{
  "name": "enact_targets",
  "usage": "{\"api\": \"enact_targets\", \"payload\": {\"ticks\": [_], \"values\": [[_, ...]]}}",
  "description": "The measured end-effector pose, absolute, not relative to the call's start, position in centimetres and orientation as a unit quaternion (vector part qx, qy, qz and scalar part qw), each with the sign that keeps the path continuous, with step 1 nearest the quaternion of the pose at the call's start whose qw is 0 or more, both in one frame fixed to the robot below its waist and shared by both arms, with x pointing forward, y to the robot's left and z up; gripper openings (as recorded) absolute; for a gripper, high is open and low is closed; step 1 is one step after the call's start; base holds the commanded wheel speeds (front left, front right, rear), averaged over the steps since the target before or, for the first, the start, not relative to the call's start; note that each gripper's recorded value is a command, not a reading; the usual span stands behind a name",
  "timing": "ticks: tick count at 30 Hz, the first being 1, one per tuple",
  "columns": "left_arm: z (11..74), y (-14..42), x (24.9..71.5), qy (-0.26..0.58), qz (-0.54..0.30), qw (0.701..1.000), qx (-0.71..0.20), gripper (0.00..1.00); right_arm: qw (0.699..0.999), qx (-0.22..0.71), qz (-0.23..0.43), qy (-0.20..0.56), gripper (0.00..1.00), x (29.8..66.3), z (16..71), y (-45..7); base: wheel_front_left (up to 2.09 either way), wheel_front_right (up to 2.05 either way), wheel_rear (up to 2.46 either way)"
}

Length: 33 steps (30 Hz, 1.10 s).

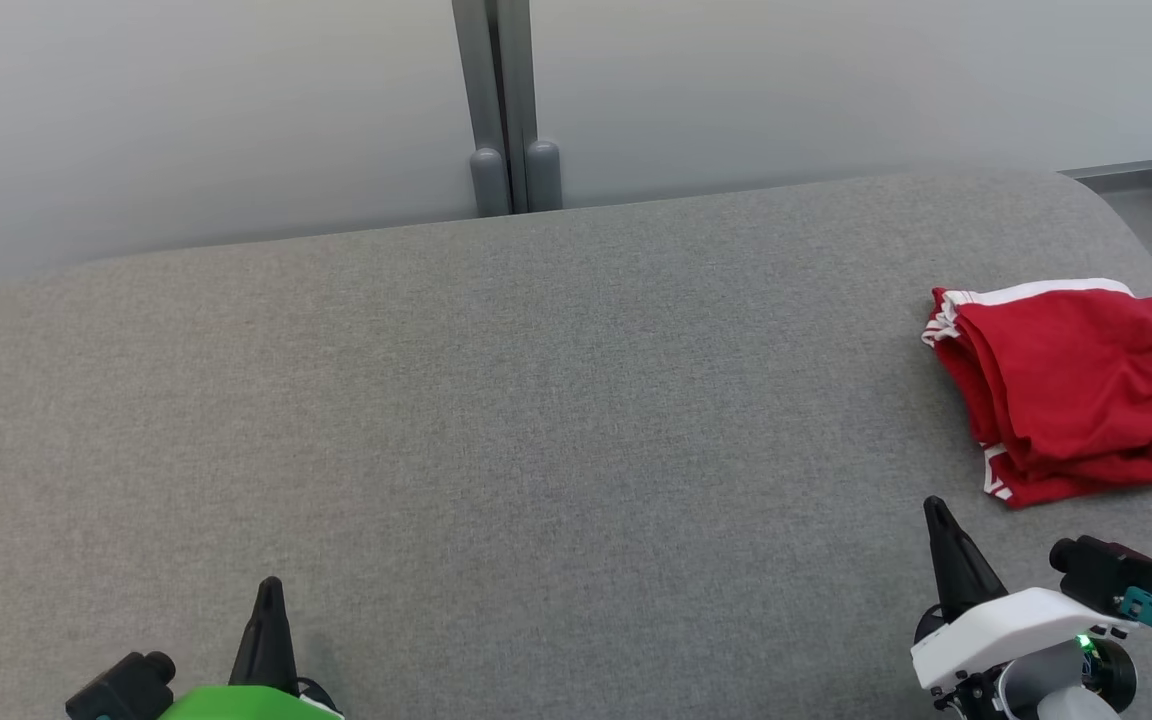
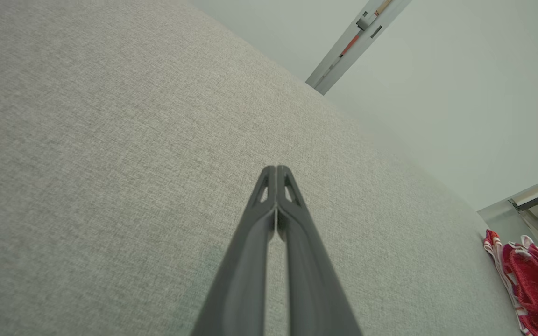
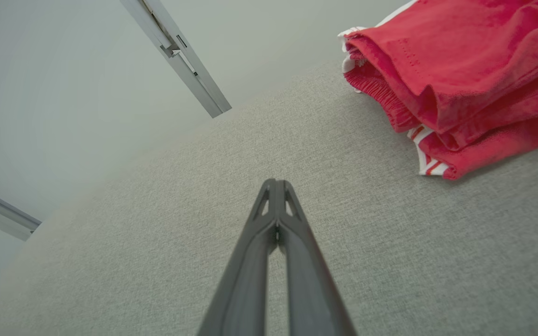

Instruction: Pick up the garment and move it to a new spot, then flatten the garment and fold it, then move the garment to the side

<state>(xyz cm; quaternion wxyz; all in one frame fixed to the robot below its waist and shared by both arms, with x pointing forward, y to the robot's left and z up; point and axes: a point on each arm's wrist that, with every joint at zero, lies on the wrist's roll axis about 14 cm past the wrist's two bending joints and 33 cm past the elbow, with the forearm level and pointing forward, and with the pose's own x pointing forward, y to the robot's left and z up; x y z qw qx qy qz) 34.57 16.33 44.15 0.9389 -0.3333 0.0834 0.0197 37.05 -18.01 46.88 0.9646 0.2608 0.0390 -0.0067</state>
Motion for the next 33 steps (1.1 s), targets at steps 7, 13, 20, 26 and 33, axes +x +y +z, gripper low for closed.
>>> {"api": "enact_targets", "payload": {"ticks": [7,13,20,26,33], "values": [[44.3,16.8,34.8,0.083,0.03,0.923,-0.374,0.0,0.95,0.311,-0.017,0.039,0.0,37.2,47.0,-18.4,0.0,0.0,0.0],[44.7,17.1,35.3,0.08,0.034,0.909,-0.408,0.0,0.935,0.352,-0.024,0.039,0.0,37.3,47.1,-18.7,0.0,0.0,0.0],[45.1,17.4,35.8,0.074,0.037,0.892,-0.444,0.0,0.918,0.395,-0.029,0.038,0.0,37.4,47.3,-18.9,0.0,0.0,0.0],[45.4,17.7,36.0,0.071,0.04,0.878,-0.472,0.0,0.902,0.428,-0.032,0.037,0.0,37.5,47.5,-19.1,0.0,0.0,0.0],[45.9,17.9,36.4,0.065,0.039,0.861,-0.503,0.0,0.884,0.466,-0.034,0.035,0.0,37.6,47.7,-19.3,0.0,0.0,0.0]]}}
